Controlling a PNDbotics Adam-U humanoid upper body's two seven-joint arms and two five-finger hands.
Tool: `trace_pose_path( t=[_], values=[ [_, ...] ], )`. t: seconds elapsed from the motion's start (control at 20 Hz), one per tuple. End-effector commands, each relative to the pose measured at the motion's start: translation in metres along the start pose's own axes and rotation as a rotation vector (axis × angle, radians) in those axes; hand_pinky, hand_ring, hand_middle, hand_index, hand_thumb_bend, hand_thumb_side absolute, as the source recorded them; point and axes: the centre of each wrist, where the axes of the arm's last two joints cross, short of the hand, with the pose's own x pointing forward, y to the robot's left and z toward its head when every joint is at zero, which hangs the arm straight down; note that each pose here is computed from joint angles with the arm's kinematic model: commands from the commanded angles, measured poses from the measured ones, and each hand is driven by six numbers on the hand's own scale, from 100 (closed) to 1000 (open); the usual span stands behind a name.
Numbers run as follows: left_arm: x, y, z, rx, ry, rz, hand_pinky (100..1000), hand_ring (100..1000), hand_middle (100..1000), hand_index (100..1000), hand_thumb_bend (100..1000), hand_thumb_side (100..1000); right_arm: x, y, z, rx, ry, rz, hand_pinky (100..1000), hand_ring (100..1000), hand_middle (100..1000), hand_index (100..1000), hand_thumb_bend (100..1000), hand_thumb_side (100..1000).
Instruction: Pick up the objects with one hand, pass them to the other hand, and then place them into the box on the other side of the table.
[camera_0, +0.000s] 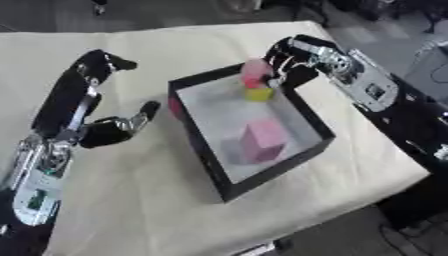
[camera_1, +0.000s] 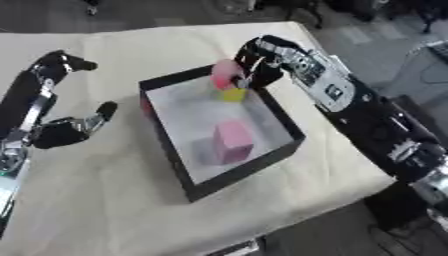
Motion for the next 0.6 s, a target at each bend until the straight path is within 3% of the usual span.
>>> trace_pose_path(
  t=[0.05, 0.25, 0.4, 0.55, 0.6],
  values=[
    [0.0014, 0.0070, -0.0058, 0.019, -0.015, -0.015, 963, 795, 678, 799, 445, 711, 0.0008, -0.0114, 0.0021, -0.012, 0.006, 0.039, 763, 810, 678, 863, 344, 114],
    [0.0012, 0.0066, -0.0054, 0.020, -0.014, -0.015, 963, 795, 680, 800, 446, 712, 0.0005, -0.0125, 0.0028, 0.001, -0.006, 0.058, 802, 897, 821, 931, 359, 238],
    [0.0009, 0.0064, -0.0049, 0.021, -0.012, -0.016, 964, 795, 681, 800, 443, 716, 0.0002, -0.0147, 0.0039, 0.000, -0.013, 0.064, 806, 917, 846, 943, 335, 281],
    [0.0001, 0.0066, -0.0039, 0.021, -0.007, -0.017, 963, 795, 681, 800, 440, 719, 0.0003, -0.0183, 0.0056, -0.022, -0.018, 0.045, 800, 921, 851, 946, 325, 250],
    [-0.0009, 0.0067, -0.0028, 0.019, -0.003, -0.018, 963, 794, 680, 800, 431, 725, 0.0010, -0.0206, 0.0067, -0.037, -0.020, 0.033, 792, 927, 852, 953, 216, 240]
  ],
)
